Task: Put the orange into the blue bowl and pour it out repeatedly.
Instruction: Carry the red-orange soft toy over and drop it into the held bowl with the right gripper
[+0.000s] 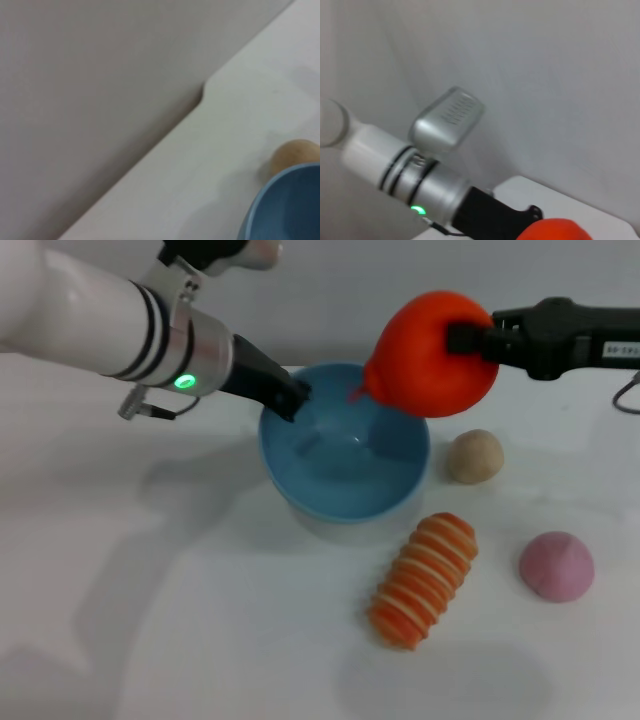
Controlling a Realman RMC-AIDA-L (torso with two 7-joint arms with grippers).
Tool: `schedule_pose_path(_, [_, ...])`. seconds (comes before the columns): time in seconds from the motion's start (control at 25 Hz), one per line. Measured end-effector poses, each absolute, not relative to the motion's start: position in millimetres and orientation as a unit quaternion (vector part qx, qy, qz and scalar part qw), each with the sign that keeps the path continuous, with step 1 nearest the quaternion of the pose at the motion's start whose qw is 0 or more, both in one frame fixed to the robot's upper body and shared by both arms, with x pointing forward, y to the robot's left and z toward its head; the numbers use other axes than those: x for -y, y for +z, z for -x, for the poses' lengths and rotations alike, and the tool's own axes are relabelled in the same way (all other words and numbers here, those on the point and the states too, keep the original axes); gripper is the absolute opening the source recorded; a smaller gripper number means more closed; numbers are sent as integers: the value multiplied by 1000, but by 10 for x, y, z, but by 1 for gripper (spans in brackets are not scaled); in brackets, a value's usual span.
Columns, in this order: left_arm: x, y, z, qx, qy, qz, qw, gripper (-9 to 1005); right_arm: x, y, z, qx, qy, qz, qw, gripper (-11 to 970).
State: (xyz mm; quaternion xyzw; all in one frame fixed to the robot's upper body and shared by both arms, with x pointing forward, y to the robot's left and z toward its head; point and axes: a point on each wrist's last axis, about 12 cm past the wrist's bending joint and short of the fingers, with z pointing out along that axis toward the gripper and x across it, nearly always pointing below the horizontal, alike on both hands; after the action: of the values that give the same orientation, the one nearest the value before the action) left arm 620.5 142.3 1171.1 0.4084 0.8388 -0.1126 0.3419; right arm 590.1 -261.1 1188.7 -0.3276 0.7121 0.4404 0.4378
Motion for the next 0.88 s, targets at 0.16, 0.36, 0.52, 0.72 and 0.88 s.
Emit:
schedule_pose_path(0.16, [-1347,11693,-6175,-835,-114,-420,338,-1,2541,11739,-5962,-736,435,311,415,47])
schedule_pose_path(0.36, [-1295,11696,-6176,-830,-112,-427,341,0,2390,11630,-6008,-746,448,313,380,83])
schedule_pose_path(0.52, [-1299,11693,-6177,-830,-112,-425,343,-1,2308,11586,-6030,-756,434,322,369,196])
schedule_pose_path(0.72, [-1316,11679,-6178,-832,-113,-422,343,-1,2335,11566,-6042,-761,428,314,373,343])
schedule_pose_path(0.88, [-1337,11678,-6195,-831,-108,-419,349,-1,2454,11567,-6027,-762,421,293,394,424])
